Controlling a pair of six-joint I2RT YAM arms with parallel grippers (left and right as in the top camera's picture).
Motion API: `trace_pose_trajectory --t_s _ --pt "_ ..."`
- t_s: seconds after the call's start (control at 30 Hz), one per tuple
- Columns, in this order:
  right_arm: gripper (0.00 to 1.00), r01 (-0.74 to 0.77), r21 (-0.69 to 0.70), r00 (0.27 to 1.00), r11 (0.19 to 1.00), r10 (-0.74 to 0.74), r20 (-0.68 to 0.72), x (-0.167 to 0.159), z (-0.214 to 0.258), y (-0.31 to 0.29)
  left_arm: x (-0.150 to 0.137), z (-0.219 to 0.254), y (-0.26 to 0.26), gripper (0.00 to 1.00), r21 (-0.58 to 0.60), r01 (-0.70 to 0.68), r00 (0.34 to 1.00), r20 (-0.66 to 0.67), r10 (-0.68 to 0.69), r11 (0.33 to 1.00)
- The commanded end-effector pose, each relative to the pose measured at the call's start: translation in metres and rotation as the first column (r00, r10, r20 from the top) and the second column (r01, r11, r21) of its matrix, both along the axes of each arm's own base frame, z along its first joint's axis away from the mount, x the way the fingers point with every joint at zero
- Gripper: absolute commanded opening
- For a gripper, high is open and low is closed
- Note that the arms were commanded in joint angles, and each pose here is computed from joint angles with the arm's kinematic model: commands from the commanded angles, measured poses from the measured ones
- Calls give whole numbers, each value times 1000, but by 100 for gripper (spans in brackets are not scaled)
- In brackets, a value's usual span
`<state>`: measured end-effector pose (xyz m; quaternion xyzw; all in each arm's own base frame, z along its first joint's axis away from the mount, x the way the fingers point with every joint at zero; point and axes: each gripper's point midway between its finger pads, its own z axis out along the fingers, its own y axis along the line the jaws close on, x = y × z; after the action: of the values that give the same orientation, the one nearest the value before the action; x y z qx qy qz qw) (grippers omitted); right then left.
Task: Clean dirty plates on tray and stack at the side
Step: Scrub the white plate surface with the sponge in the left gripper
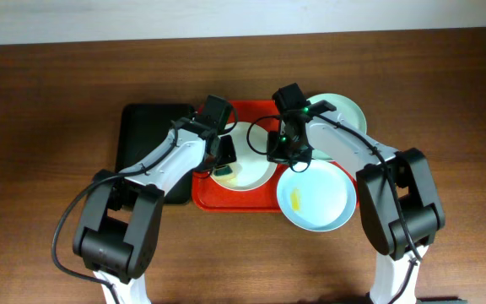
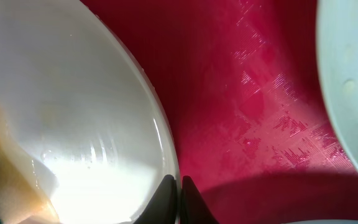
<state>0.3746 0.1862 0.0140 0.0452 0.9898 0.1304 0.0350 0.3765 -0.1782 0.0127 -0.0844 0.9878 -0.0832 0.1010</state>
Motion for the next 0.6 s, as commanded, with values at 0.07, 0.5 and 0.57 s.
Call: trace_pose_trajectory --t_s 0.07,0.5,0.57 --pt "5 -12 -22 1000 1000 11 -24 -7 -12 -3 -18 -7 -18 0 -104 55 996 -65 -62 993" --pt "5 -12 -22 1000 1000 11 -24 -7 -12 -3 -17 -14 -19 0 -115 57 997 -45 -63 992" --pt "5 -12 -22 1000 1000 11 -24 -7 -12 -3 -17 -14 -22 0 -127 62 997 -42 -68 990"
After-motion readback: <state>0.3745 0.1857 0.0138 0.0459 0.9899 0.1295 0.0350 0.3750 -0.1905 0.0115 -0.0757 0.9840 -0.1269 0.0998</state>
